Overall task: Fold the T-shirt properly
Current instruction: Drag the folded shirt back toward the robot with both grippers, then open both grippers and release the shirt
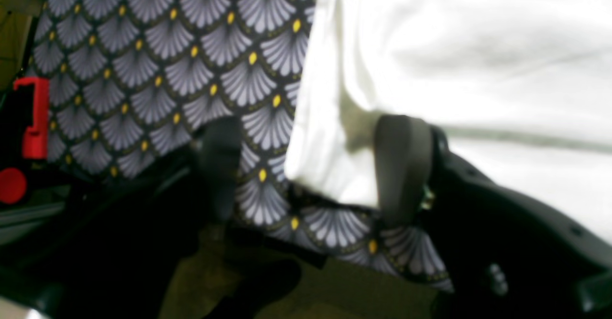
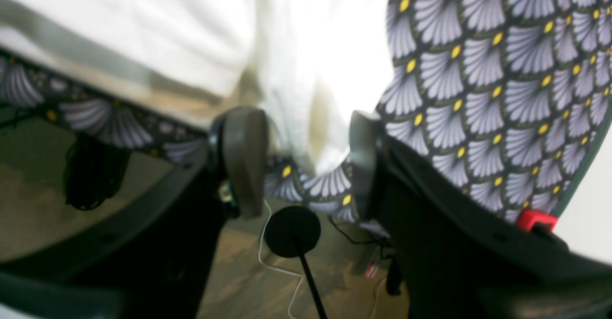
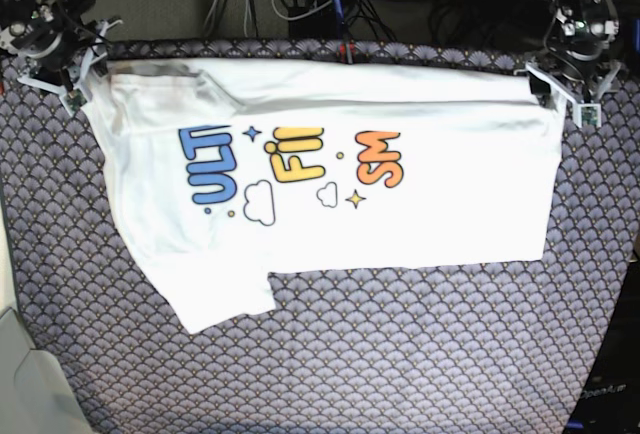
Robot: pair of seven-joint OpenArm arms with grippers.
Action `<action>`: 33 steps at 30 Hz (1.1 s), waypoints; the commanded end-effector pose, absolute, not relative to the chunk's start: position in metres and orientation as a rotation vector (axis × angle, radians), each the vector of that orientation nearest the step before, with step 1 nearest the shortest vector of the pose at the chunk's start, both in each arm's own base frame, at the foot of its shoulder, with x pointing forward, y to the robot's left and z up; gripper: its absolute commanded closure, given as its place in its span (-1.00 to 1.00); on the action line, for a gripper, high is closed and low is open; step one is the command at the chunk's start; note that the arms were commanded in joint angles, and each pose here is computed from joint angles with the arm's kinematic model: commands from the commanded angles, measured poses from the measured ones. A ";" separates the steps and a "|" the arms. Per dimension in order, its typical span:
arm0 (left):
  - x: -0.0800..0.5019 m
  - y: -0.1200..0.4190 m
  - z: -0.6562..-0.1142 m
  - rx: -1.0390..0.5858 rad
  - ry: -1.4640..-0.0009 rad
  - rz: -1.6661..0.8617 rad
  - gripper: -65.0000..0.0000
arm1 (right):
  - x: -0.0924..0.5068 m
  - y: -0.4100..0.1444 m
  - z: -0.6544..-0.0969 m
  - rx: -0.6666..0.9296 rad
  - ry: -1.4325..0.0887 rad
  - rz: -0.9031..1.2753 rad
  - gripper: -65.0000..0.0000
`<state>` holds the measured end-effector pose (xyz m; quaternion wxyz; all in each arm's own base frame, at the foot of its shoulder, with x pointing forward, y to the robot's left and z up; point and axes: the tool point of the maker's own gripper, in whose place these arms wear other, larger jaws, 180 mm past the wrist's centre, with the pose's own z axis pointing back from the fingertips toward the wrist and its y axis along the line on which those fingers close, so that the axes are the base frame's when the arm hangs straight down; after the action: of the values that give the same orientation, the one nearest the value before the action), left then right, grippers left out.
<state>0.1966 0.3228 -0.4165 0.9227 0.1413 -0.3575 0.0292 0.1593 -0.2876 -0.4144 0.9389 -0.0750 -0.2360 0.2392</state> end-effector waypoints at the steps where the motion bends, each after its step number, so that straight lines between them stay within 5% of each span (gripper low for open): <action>1: 0.205 0.327 -0.404 0.309 -0.781 0.048 -0.32 | 0.165 -0.295 -0.405 -0.180 -0.506 0.492 0.11; 20: 0.221 0.379 -0.334 0.365 -0.970 0.207 -0.33 | 0.165 -0.332 -0.385 -0.269 -0.537 0.396 -0.05; 33: 0.275 0.377 -0.298 0.348 -1.125 0.243 -0.33 | 0.234 -0.304 -0.331 -0.312 -0.752 0.477 -0.10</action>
<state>0.2687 0.3713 -0.3145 0.8397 0.1528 -0.5073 0.1195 0.2272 -0.2993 -0.3437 0.8999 -0.1375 -0.3465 0.2264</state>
